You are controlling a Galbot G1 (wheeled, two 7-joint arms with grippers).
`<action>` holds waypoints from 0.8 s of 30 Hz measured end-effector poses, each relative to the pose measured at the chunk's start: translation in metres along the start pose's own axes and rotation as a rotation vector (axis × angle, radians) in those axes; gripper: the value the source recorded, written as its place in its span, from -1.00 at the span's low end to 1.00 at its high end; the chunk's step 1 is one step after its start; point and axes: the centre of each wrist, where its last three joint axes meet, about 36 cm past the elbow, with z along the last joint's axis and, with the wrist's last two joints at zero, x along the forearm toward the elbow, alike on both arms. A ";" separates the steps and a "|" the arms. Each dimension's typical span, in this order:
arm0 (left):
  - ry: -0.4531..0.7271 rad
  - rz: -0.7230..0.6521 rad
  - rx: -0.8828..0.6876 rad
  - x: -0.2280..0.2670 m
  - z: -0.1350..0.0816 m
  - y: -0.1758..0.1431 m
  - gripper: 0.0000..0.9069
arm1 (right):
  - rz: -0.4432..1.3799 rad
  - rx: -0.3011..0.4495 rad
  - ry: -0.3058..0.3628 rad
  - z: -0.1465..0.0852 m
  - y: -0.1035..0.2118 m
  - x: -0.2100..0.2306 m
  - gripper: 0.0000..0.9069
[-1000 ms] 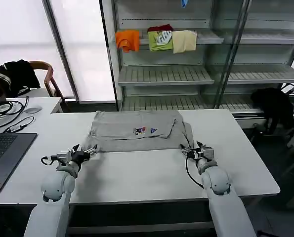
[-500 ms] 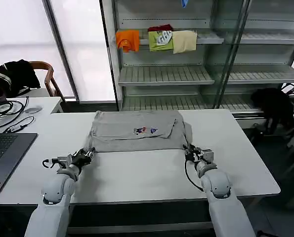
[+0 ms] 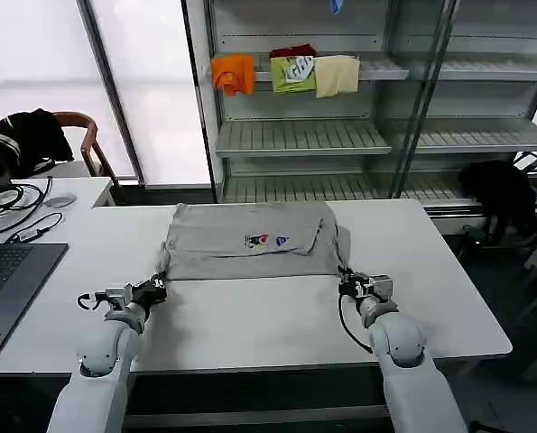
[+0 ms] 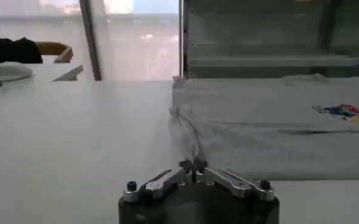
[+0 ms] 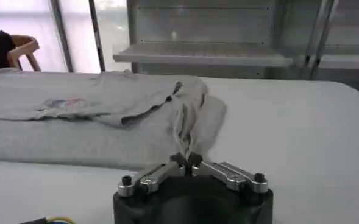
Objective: Fold and organize the clothes.
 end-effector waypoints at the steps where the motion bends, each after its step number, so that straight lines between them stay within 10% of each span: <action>1: -0.006 0.000 -0.002 0.004 -0.001 0.000 -1.00 | 0.001 0.000 -0.002 0.001 0.001 0.005 -1.00; 24: 0.016 -0.030 0.107 0.160 0.048 -0.014 -1.00 | 0.010 0.049 0.031 0.038 0.034 0.143 -1.00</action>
